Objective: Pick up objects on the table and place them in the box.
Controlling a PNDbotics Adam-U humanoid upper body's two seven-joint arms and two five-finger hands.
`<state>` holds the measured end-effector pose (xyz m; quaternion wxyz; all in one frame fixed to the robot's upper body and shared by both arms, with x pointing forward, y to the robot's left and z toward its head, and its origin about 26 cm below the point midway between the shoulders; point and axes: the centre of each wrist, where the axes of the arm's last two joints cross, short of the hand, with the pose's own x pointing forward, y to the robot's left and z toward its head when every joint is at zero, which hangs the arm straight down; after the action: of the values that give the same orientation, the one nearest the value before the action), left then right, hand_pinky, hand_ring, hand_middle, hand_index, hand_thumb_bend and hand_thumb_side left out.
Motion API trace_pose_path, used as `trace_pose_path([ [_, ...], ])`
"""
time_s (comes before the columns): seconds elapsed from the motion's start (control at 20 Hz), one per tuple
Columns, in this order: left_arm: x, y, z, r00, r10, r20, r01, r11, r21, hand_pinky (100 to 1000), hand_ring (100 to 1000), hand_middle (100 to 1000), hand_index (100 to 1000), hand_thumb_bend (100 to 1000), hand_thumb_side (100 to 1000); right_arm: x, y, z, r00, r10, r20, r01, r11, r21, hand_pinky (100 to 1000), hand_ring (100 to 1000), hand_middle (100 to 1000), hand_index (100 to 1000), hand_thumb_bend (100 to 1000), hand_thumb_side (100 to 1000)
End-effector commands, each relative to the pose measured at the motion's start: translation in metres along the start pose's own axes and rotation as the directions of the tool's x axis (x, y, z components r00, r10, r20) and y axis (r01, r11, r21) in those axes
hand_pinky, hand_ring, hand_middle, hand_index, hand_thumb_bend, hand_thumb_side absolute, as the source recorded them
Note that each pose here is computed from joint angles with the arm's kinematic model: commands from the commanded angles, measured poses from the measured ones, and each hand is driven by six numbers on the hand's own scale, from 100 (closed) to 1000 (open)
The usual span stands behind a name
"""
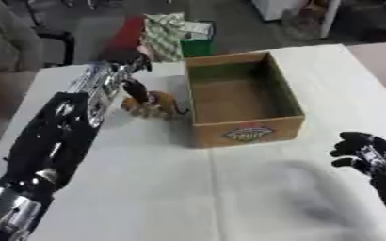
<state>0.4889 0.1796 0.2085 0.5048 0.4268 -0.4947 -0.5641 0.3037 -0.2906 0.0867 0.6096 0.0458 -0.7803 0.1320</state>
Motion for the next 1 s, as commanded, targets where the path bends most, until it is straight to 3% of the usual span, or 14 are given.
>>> trace_pose_path([
  [0.05, -0.001, 0.009, 0.000, 1.000, -0.007, -0.015, 0.008, 0.999, 0.041, 753, 756, 750, 799, 472, 216, 0.008, -0.004, -0.003, 0.999, 0.021, 0.024, -0.022, 1.000, 0.011, 629, 673, 606, 758, 100, 579],
  [0.65, -0.006, -0.023, -0.007, 0.999, 0.015, -0.044, -0.018, 0.997, -0.072, 724, 712, 703, 770, 423, 168, 0.008, -0.003, -0.003, 1.000, 0.018, 0.024, -0.019, 1.000, 0.011, 629, 673, 606, 759, 100, 580],
  [0.7, -0.006, -0.025, -0.007, 0.999, 0.016, -0.045, -0.020, 0.997, -0.080, 715, 694, 684, 757, 400, 104, 0.008, -0.003, -0.003, 1.000, 0.018, 0.024, -0.019, 1.000, 0.011, 629, 673, 606, 759, 100, 580],
  [0.85, -0.007, -0.030, -0.008, 0.998, 0.016, -0.053, -0.021, 0.996, -0.092, 689, 627, 612, 708, 289, 100, 0.008, -0.003, -0.003, 1.000, 0.018, 0.024, -0.018, 1.000, 0.010, 630, 673, 606, 759, 100, 580],
  [0.9, -0.007, -0.031, -0.008, 0.998, 0.017, -0.057, -0.022, 0.996, -0.087, 656, 565, 542, 650, 127, 129, 0.008, -0.003, -0.003, 1.000, 0.018, 0.024, -0.018, 1.000, 0.010, 630, 673, 606, 759, 100, 580],
  [1.0, -0.007, -0.029, -0.007, 0.997, 0.027, -0.067, -0.031, 0.998, -0.057, 615, 494, 463, 557, 100, 196, 0.008, -0.003, -0.002, 1.000, 0.019, 0.023, -0.019, 1.000, 0.009, 630, 673, 606, 759, 100, 580],
])
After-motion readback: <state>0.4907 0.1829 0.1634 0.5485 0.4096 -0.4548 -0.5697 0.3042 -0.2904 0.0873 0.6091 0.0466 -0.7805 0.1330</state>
